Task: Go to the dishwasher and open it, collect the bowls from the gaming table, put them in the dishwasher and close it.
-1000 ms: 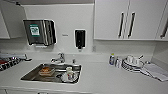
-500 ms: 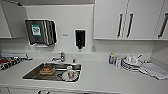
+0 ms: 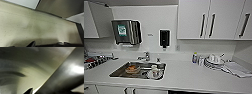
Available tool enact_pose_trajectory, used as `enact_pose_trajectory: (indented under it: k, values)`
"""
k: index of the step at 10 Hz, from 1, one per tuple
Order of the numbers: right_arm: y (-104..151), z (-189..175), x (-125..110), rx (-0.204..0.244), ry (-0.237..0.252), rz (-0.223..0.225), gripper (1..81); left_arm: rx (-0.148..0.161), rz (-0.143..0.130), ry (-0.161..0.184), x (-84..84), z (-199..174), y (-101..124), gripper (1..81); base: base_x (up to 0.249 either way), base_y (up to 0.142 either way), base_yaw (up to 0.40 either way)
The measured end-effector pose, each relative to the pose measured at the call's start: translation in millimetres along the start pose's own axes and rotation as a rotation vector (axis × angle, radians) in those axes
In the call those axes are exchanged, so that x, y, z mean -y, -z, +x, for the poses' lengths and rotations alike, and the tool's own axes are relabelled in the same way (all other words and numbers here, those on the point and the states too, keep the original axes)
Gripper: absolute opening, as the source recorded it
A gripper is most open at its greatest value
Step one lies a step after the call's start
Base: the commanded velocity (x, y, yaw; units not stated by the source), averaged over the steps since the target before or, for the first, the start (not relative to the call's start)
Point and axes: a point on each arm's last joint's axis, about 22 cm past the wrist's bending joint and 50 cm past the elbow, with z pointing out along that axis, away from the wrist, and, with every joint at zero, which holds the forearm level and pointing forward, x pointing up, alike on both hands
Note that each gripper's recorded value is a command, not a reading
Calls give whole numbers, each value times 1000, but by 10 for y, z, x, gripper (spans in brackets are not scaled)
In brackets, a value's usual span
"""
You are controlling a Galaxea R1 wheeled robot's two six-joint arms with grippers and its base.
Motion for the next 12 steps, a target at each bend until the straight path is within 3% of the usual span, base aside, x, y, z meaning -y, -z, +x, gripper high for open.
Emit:
enact_pose_trajectory:
  k: [2,3,4,5,6,9,12]
  values:
    - [45,-427,-356,119,-101,-55,811,1,0,0,0,-2,0,811,-65,0,0]
    - [66,-709,-636,176,-126,-95,811,-3,0,-1,-2,23,-6,811,-66,0,0]
    - [10,-939,-987,143,-63,-125,811,4,0,1,0,-13,-1,811,-66,0,0]
    - [-37,-1161,-1244,126,-146,-157,811,6,0,1,2,-19,-2,811,-66,0,0]
    - [-69,-1207,-1309,119,-179,-168,811,5,0,0,1,-5,-7,811,-65,0,0]
    - [-125,-844,-1030,112,-100,-144,811,8,0,2,3,-8,-14,811,-75,0,0]
    - [-216,-740,-1053,87,-104,-157,811,9,1,2,5,-10,-17,811,-81,0,0]
